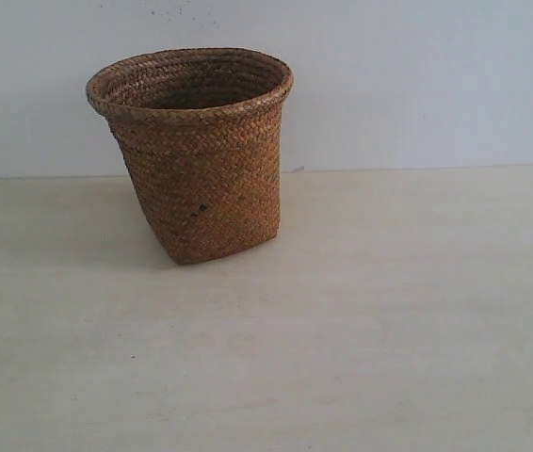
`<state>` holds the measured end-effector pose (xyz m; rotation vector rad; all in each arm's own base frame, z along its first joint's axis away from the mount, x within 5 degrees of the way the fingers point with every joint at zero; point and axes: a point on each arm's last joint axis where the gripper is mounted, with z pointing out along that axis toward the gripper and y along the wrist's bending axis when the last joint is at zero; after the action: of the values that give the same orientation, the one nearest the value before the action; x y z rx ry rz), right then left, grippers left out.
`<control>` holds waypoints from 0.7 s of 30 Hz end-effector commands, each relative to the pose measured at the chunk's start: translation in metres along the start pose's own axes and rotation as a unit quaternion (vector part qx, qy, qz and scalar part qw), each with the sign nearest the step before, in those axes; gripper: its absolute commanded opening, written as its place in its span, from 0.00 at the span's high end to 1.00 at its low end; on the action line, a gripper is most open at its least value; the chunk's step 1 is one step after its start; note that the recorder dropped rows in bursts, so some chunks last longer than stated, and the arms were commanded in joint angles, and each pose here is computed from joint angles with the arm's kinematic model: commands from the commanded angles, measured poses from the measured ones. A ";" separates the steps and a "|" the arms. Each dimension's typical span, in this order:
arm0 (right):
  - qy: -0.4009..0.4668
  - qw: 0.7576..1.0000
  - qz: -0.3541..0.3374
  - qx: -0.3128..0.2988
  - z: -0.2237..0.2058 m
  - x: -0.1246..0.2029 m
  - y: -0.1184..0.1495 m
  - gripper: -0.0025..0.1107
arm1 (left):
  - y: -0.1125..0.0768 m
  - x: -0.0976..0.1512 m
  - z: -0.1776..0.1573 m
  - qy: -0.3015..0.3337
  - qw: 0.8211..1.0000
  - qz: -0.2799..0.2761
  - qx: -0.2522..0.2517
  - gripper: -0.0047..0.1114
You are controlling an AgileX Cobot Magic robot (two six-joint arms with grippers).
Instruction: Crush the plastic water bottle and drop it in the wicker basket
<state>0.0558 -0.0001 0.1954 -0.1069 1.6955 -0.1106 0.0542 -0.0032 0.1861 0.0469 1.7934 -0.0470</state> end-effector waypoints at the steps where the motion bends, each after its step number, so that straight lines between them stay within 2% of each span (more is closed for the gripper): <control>1: 0.036 0.999 0.014 -0.005 0.000 0.008 0.001 0.98 | 0.000 0.001 0.000 -0.001 1.000 -0.002 0.000 0.92; 6: 0.063 0.996 0.063 -0.007 -0.001 0.013 0.002 0.98 | 0.000 0.001 0.000 -0.001 1.000 -0.002 0.000 0.92; 9: 0.064 0.990 0.124 -0.003 -0.001 0.013 0.002 0.98 | 0.000 0.001 0.000 -0.001 1.000 -0.002 0.000 0.92; 15: 0.059 0.995 0.082 -0.004 -0.001 0.012 0.002 0.98 | 0.000 0.001 0.000 -0.001 1.000 -0.002 0.000 0.92; 21: 0.060 0.995 0.082 -0.004 -0.001 0.012 0.002 0.98 | 0.000 0.001 0.000 -0.001 1.000 -0.002 0.000 0.92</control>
<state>0.0536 0.0007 0.1836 0.0413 1.8265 0.0267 0.0542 -0.0032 0.1861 0.0469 1.7934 -0.0470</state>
